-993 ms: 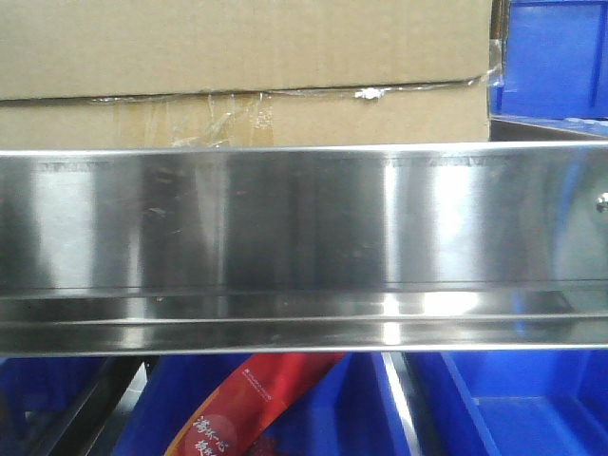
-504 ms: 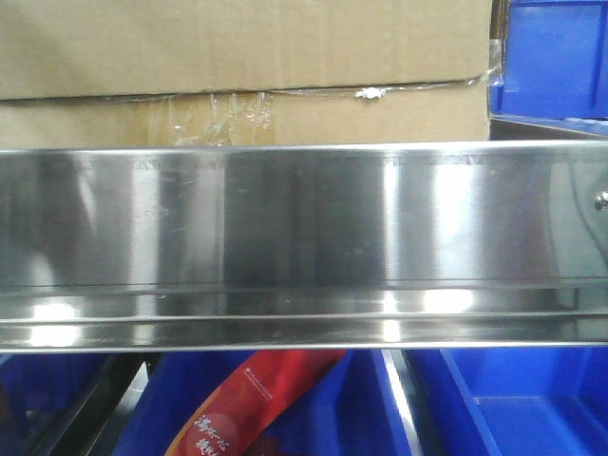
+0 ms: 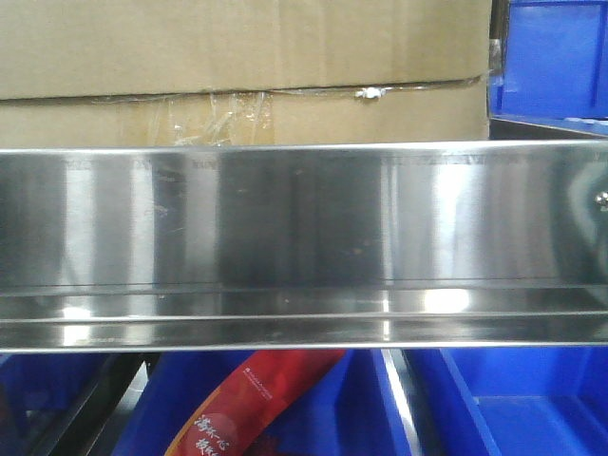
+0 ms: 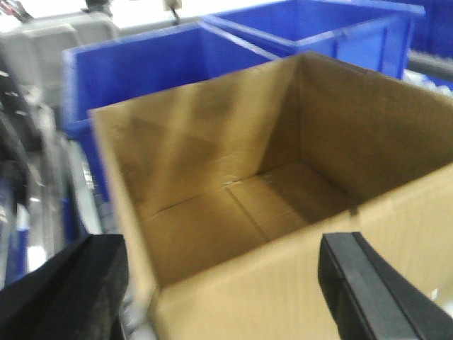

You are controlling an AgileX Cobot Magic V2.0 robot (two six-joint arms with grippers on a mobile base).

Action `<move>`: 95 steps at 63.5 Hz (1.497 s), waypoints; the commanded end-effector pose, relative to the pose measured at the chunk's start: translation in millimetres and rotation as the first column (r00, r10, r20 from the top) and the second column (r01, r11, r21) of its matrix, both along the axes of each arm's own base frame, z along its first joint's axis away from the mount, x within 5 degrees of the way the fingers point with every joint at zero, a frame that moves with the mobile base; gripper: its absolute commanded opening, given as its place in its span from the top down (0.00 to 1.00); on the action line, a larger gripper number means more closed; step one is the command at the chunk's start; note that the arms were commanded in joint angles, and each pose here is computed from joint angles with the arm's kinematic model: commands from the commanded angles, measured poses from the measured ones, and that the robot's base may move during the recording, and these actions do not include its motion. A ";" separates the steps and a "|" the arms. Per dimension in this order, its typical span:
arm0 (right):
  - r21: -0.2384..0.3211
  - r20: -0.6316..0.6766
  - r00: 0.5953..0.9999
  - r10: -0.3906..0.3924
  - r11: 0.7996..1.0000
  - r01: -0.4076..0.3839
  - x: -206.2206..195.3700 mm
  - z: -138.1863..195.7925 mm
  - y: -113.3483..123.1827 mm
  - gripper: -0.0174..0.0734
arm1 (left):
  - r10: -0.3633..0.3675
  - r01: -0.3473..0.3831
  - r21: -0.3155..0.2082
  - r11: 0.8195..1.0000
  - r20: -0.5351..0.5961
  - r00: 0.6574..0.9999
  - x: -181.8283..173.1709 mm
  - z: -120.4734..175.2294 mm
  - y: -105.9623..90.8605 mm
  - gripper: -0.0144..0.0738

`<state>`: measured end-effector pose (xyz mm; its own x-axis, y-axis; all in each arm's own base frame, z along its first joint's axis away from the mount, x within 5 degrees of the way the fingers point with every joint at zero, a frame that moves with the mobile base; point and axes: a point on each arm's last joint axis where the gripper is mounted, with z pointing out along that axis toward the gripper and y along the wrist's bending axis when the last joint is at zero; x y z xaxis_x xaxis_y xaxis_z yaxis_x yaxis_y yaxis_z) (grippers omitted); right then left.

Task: Grab carton from right shelf to conveyor
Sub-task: 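Close both grippers on the carton's opposite side walls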

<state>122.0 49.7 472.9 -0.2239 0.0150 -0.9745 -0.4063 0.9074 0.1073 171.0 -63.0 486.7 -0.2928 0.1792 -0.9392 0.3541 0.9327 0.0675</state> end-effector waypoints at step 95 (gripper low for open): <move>-0.262 -0.555 0.823 -0.116 0.964 -0.041 234.4 -45.7 116.3 0.69 | 0.361 -0.341 0.135 0.930 -0.504 0.784 207.1 -67.4 -2.7 0.65</move>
<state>356.6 168.4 421.5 -0.7529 -0.1998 -0.6270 -0.3158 0.9456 0.0780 377.1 -67.6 417.3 -0.7856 0.0020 -0.6188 -0.0005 1.0000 0.0038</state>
